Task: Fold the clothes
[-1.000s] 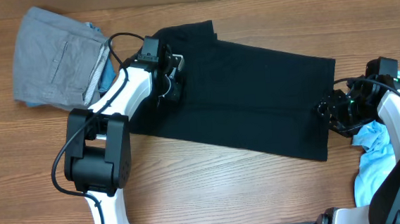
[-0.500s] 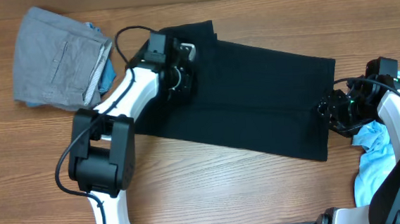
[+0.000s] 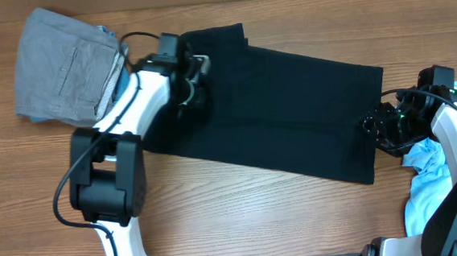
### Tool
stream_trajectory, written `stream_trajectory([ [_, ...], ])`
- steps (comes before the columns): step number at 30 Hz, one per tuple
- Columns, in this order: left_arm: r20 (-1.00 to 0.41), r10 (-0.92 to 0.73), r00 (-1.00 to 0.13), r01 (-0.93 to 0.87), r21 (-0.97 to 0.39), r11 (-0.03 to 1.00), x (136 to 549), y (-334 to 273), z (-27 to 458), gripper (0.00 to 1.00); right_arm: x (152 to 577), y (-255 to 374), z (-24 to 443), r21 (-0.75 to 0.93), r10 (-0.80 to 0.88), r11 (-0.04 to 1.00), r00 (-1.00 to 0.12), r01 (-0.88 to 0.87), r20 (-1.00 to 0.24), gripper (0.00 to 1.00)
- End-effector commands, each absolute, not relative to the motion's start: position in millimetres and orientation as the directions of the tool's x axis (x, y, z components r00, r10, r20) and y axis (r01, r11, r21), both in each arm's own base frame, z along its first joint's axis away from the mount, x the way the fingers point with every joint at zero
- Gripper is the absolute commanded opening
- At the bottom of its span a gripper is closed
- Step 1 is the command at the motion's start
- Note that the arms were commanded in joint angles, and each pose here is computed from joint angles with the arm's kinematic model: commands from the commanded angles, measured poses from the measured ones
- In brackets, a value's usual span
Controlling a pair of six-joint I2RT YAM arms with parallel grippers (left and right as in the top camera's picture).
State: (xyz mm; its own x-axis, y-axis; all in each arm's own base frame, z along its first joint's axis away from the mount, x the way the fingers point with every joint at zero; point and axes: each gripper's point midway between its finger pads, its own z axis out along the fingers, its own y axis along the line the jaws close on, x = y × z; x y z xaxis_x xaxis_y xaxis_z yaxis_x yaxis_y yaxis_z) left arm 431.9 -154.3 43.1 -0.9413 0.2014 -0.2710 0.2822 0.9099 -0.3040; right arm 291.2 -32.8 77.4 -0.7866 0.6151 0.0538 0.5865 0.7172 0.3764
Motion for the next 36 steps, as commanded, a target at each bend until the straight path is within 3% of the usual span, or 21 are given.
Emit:
stream_trajectory([
  [1, -0.267, 0.152, -0.952, 0.208, -0.195, 0.958, 438, -111, 55, 0.45, 299, -36, 92, 0.391, 0.615, 0.725, -0.788, 0.566, 0.0, 0.67],
  [9, -0.033, 0.026, -0.999, 0.031, -0.183, 0.983, 393, -47, 47, 0.39, 283, -43, 85, 0.306, 0.625, 0.737, -0.78, 0.603, 0.031, 0.66],
  [14, 0.06, -0.037, -0.998, -0.048, -0.182, 0.982, 372, -22, 47, 0.38, 257, -43, 80, 0.223, 0.666, 0.704, -0.736, 0.675, 0.125, 0.63],
  [18, 0.067, -0.078, -0.995, -0.09, -0.198, 0.976, 371, -10, 48, 0.38, 244, -41, 69, 0.189, 0.669, 0.701, -0.726, 0.688, 0.161, 0.52],
  [22, 0.083, -0.099, -0.992, -0.116, -0.224, 0.968, 368, -6, 49, 0.4, 228, -35, 53, 0.169, 0.668, 0.696, -0.716, 0.698, 0.204, 0.55],
  [27, 0.115, -0.128, -0.985, -0.141, -0.109, 0.984, 358, 13, 46, 0.48, 215, -30, 35, 0.15, 0.694, 0.666, -0.68, 0.731, 0.236, 0.51],
  [30, 0.125, -0.128, -0.984, -0.142, -0.106, 0.984, 356, 13, 44, 0.5, 207, -29, 25, 0.136, 0.697, 0.664, -0.675, 0.735, 0.244, 0.5],
  [36, 0.144, -0.172, -0.975, -0.187, -0.099, 0.977, 348, 13, 29, 0.51, 198, -23, 5, 0.137, 0.729, 0.624, -0.636, 0.77, 0.252, 0.33],
])
